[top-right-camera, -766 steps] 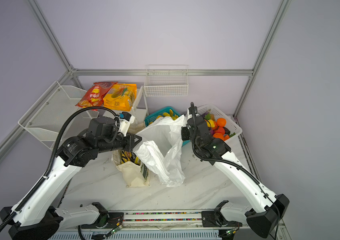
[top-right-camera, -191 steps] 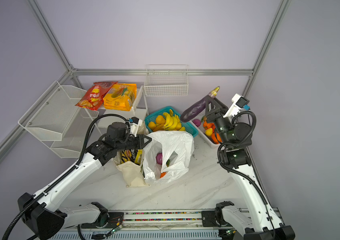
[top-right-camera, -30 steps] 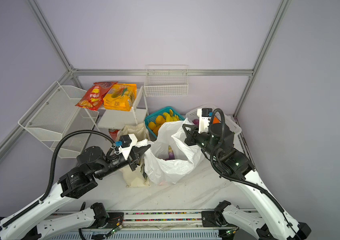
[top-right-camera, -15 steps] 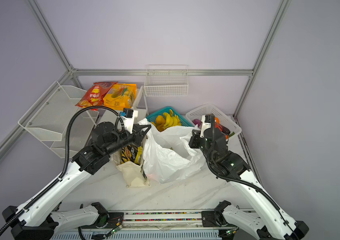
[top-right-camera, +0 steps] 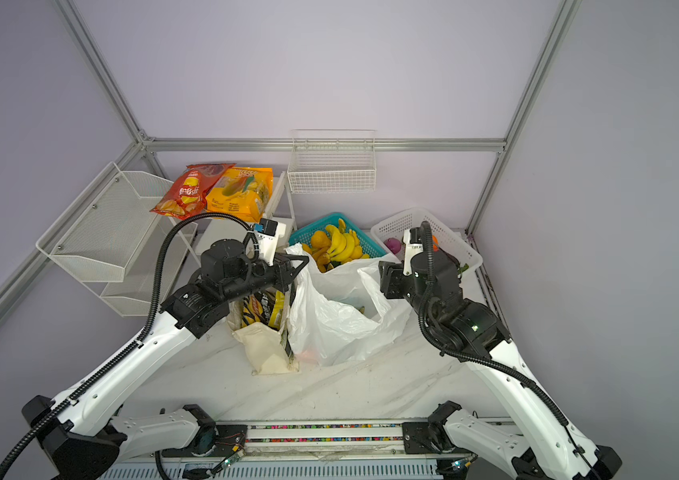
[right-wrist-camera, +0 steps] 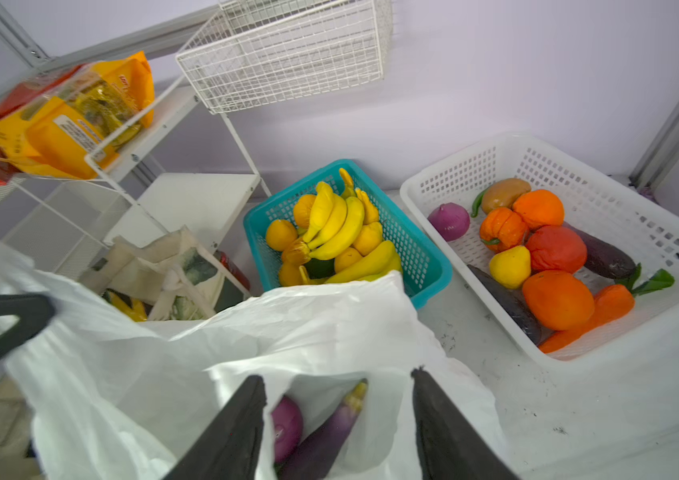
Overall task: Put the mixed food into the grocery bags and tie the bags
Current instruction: 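Grasp the white bag handle with the right gripper and lift it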
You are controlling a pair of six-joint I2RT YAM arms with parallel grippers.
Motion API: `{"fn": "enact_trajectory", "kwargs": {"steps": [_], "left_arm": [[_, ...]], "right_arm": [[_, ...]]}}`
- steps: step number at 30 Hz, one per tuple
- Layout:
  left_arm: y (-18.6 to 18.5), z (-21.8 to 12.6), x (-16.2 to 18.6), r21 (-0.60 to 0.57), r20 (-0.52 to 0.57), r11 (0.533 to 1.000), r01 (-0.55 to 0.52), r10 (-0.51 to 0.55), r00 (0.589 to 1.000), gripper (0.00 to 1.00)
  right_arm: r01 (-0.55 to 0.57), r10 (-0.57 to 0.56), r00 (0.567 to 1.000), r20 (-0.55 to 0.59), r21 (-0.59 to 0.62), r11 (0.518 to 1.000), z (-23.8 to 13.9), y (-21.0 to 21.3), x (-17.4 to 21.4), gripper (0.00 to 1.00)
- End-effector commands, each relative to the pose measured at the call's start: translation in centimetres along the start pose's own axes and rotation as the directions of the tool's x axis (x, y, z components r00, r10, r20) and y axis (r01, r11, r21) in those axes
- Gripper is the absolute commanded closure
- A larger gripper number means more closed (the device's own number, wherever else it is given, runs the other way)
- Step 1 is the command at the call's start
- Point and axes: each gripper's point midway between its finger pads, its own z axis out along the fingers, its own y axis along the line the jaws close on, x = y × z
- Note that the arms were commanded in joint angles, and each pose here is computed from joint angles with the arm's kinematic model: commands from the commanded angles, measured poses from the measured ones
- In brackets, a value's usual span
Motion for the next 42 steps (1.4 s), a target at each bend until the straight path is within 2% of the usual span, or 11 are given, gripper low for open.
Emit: {"fn": "enact_trajectory", "kwargs": {"steps": [1,5,7,12,18,26,29,31,34,38,42], "left_arm": [[-0.1,-0.4,-0.5,0.017,0.026,1.0,0.009,-0.009,1.0,1.0],[0.2,-0.4,-0.5,0.011,0.027,1.0,0.008,-0.009,1.0,1.0],[0.3,-0.4,-0.7,0.009,0.03,1.0,0.008,-0.008,1.0,1.0],[0.3,-0.4,-0.8,0.008,0.031,1.0,0.008,-0.009,0.999,1.0],[0.3,-0.4,-0.7,0.009,0.028,1.0,0.012,-0.012,1.0,1.0],[0.0,-0.6,-0.9,0.021,0.029,1.0,0.015,-0.015,0.999,1.0],[0.0,-0.6,-0.8,0.026,0.026,0.999,0.019,-0.02,0.999,1.0],[-0.2,-0.6,-0.8,0.036,0.025,0.999,0.024,-0.025,0.999,1.0],[-1.1,-0.7,-0.9,0.082,0.019,0.996,0.024,-0.025,0.999,1.0],[-2.8,-1.1,-1.5,0.17,0.04,0.985,0.025,-0.032,0.999,1.0],[-3.6,-1.0,-1.6,0.225,0.044,0.974,0.032,-0.044,0.998,1.0]], "right_arm": [[0.072,-0.077,0.984,-0.16,-0.04,0.997,0.4,0.8,3.4,0.37],[0.087,-0.102,0.988,-0.117,-0.126,0.988,-1.2,3.0,2.8,0.34],[0.113,-0.138,0.98,-0.144,-0.169,0.979,-1.1,4.3,3.6,0.33],[0.225,-0.232,0.948,-0.217,-0.06,0.973,1.4,3.9,5.6,0.3],[0.314,-0.291,0.94,-0.18,0.118,0.942,2.3,2.0,3.7,0.3],[0.394,-0.354,0.913,-0.202,0.213,0.894,3.9,0.8,4.1,0.31],[0.391,-0.357,0.915,-0.186,0.196,0.899,4.4,1.3,3.9,0.43],[0.383,-0.355,0.92,-0.166,0.185,0.905,4.2,1.6,3.5,0.54],[0.329,-0.313,0.944,-0.106,0.235,0.915,2.8,0.9,1.5,0.75],[0.227,-0.256,0.966,0.041,0.344,0.911,-0.9,-1.2,-2.8,0.86],[0.169,-0.233,0.968,0.091,0.448,0.878,-2.2,-3.7,-5.0,0.88]]}}
